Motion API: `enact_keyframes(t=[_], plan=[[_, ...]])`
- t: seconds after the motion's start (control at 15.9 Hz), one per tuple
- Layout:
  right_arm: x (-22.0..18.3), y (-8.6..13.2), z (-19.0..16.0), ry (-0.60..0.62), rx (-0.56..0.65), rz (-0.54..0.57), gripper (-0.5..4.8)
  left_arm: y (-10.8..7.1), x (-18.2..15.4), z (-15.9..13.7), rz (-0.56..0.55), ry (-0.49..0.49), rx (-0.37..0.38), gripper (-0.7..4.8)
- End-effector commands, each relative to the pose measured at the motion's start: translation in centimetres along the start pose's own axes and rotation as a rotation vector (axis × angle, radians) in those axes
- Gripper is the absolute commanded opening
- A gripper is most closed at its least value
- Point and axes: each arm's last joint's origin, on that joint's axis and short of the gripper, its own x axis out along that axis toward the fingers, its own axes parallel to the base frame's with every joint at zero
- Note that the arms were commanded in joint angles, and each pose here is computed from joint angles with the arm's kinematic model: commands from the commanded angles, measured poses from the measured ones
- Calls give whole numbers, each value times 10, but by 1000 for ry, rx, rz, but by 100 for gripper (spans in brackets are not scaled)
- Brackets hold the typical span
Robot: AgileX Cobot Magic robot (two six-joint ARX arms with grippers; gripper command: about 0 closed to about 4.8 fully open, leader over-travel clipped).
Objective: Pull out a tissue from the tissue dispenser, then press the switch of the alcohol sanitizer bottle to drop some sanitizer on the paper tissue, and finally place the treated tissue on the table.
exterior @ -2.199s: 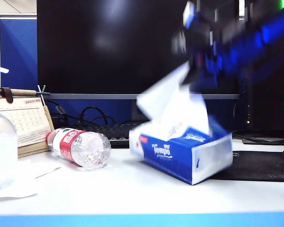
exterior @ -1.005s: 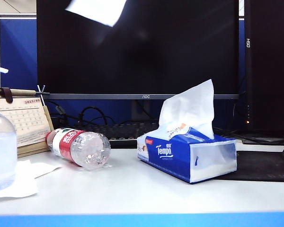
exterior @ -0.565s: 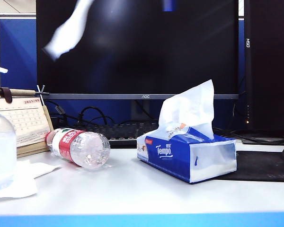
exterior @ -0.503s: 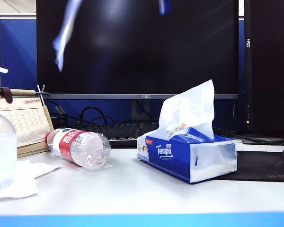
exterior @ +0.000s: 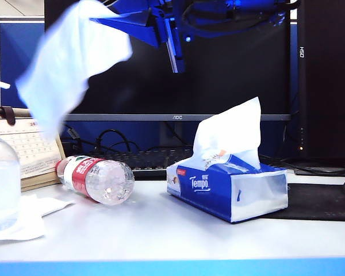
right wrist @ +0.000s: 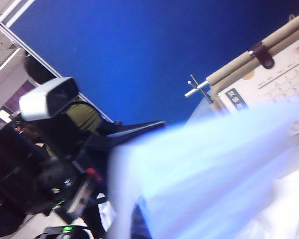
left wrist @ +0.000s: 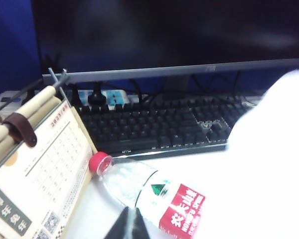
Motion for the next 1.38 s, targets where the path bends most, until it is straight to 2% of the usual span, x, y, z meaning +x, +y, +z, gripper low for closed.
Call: enact_keyframes(t=[0.06,0.38,0.5,0.63,0.75,0.88,1.01,1.38], plan=[[1,4,3,-13,-3,25,-6,1,-1,8,41,-75,34,-5],[17,4,-9,-27,-18,82,-6,1,-1,8,45,-76,42,-5],[19,3,-10,-33,-9,88,-6,0,-2,8,7,-71,44,-5],[19,4,-9,-43,-16,93,-6,-1,-6,10,-20,-39,25,-5],[19,4,-9,-49,-16,87,-6,-2,-11,13,-30,-48,25,-5],[21,2,-11,-51,-16,86,-6,-3,-17,16,-45,-83,-2,-5],[24,1,-12,-71,-17,114,-6,-3,-19,13,-59,-52,-42,-5],[36,-4,-24,-82,41,172,-6,-3,-19,11,-53,-31,-41,-5]])
